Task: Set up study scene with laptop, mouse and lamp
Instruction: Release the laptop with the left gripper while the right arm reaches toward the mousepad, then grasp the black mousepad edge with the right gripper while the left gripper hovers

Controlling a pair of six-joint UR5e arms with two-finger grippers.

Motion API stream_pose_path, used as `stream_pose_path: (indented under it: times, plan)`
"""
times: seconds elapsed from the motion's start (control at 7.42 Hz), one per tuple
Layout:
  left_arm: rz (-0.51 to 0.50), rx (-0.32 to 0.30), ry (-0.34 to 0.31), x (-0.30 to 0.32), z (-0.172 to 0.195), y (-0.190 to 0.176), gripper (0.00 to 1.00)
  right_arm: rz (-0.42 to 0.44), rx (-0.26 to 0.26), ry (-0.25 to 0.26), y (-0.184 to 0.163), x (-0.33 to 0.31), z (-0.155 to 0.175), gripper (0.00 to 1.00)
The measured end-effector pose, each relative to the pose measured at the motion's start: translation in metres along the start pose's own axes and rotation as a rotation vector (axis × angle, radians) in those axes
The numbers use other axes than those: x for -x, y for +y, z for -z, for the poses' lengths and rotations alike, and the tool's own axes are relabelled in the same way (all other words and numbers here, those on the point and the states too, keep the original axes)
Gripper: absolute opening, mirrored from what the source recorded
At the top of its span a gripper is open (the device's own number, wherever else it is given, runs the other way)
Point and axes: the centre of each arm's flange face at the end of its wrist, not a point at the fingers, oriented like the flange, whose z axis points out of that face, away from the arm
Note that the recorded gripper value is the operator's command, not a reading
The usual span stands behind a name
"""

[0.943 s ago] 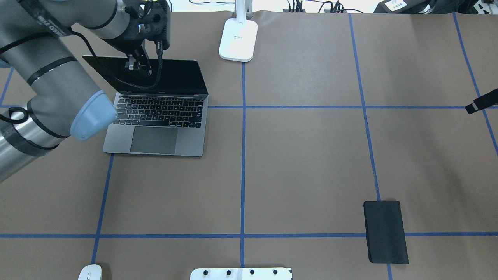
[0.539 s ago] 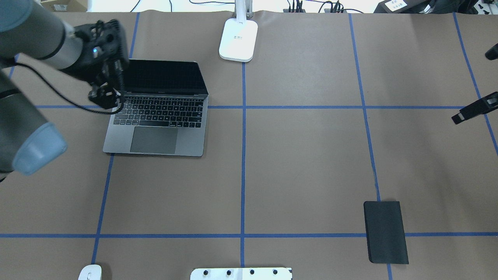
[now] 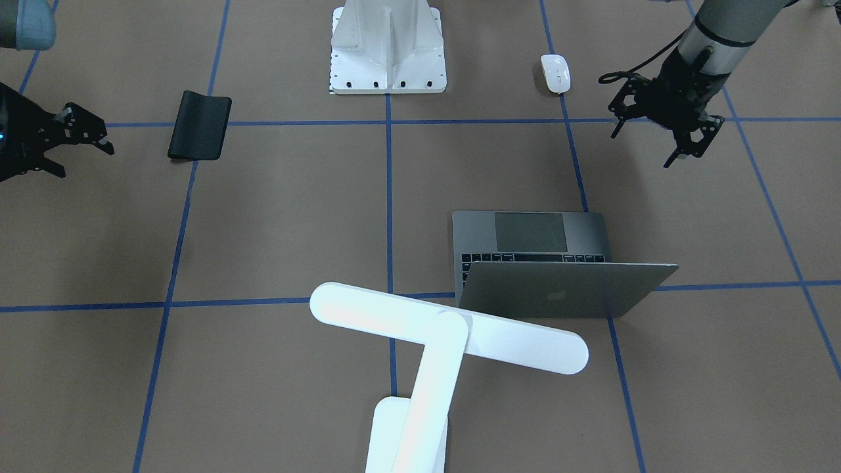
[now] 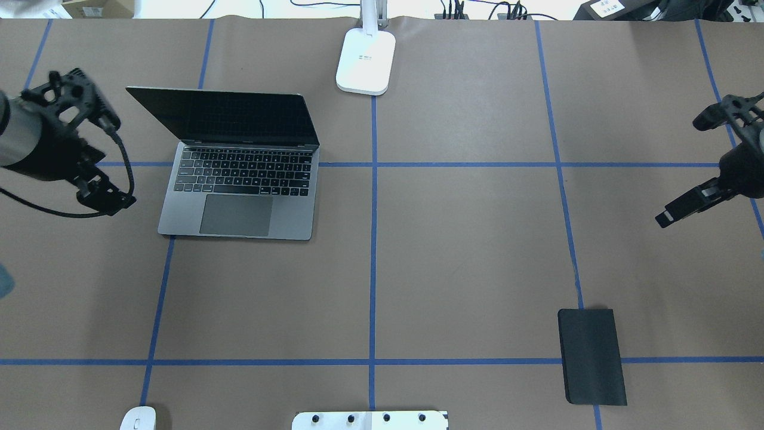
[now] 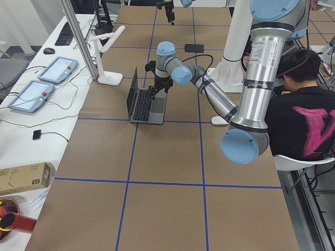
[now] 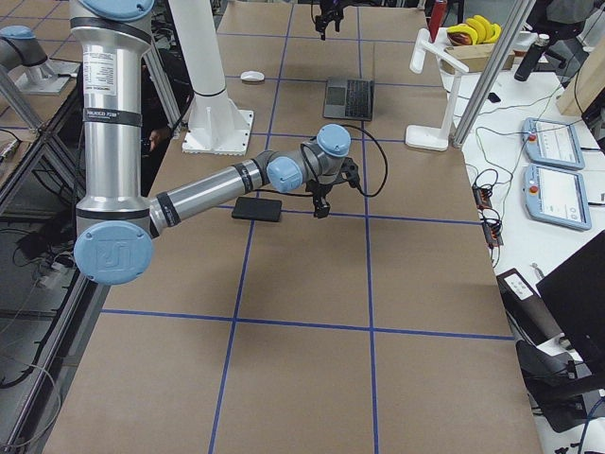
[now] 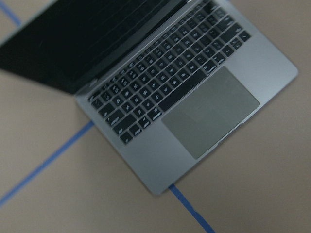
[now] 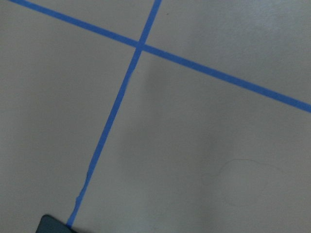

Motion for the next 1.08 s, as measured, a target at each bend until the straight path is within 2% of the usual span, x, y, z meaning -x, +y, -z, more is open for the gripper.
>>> stream_pose_path:
  times: [0.27,0.54,0.81,1.08]
  plan:
    - [0.348,0.005,0.065,0.011,-0.012,0.053,1.0,-0.097,0.033,0.013,0.01,0.029,-0.019,0.99]
    - [0.62,0.078,0.127,0.003,-0.047,0.09,1.0,-0.194,0.043,0.095,0.022,0.07,-0.053,0.99]
    - [0.759,0.145,0.132,-0.021,-0.07,0.103,1.0,-0.189,0.059,0.114,0.032,0.092,-0.071,0.99]
    - [0.767,0.202,0.097,-0.041,-0.093,0.119,0.99,-0.152,0.037,0.086,0.036,0.111,-0.058,0.99]
